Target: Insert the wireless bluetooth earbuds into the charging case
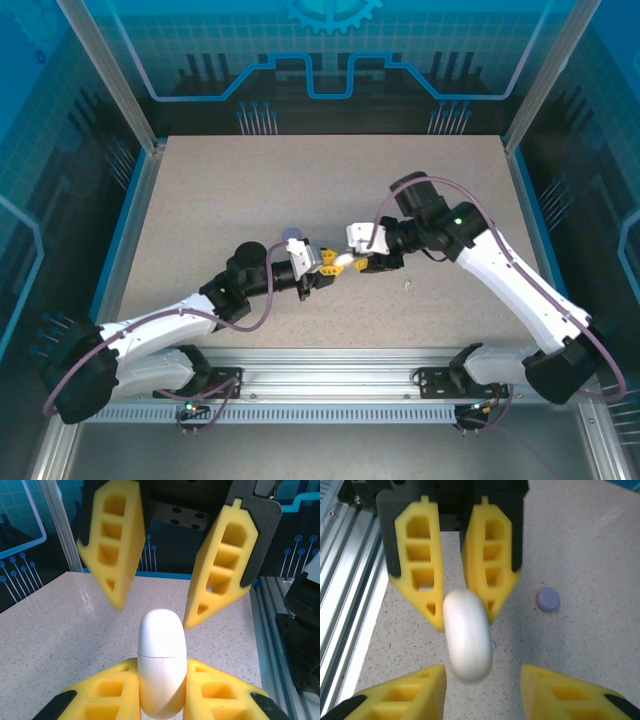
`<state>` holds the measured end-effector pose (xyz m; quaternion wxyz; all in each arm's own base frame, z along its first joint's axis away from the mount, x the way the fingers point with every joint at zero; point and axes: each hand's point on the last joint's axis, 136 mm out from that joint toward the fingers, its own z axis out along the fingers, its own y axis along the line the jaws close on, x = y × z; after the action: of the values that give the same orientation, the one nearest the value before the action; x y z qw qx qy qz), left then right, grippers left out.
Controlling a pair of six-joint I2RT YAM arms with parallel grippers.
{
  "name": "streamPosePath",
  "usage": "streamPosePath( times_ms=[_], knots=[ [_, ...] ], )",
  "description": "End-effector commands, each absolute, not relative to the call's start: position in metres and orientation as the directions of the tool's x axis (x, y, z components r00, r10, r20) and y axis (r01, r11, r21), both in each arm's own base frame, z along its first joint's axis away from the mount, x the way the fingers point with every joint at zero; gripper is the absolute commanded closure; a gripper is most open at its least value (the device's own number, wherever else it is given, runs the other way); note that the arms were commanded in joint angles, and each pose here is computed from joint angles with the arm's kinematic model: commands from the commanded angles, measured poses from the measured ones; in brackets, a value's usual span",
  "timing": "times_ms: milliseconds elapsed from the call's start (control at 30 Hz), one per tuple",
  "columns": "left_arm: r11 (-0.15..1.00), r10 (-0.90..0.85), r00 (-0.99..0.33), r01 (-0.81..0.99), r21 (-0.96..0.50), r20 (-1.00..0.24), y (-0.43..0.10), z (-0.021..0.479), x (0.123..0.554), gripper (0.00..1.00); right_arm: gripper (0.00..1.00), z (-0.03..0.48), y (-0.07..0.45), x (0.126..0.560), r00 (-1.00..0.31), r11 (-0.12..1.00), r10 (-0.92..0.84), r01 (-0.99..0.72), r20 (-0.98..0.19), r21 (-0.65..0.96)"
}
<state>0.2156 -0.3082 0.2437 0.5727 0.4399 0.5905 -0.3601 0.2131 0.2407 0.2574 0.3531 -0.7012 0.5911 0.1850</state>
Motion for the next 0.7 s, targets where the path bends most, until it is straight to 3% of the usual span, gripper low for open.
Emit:
streamPosePath(
  times_ms=[0, 167, 667],
  knots=[
    [0.334, 0.06, 0.061, 0.939, 0.078, -0.996, -0.31, 0.257, 0.213, 0.83, 0.53, 0.28, 0.242, 0.206, 0.17, 0.031, -0.557, -0.974, -0.813, -0.225],
    [0.331, 0.051, 0.07, 0.94, 0.083, -0.996, -0.311, 0.261, 0.212, 0.83, 0.52, 0.286, 0.24, 0.205, 0.122, 0.097, -0.479, -0.977, -0.869, -0.19],
    [0.322, 0.028, 0.072, 0.944, 0.077, -0.997, -0.311, 0.267, 0.209, 0.82, 0.52, 0.28, 0.251, 0.203, 0.075, 0.06, -0.439, -0.992, -0.895, -0.112]
  ],
)
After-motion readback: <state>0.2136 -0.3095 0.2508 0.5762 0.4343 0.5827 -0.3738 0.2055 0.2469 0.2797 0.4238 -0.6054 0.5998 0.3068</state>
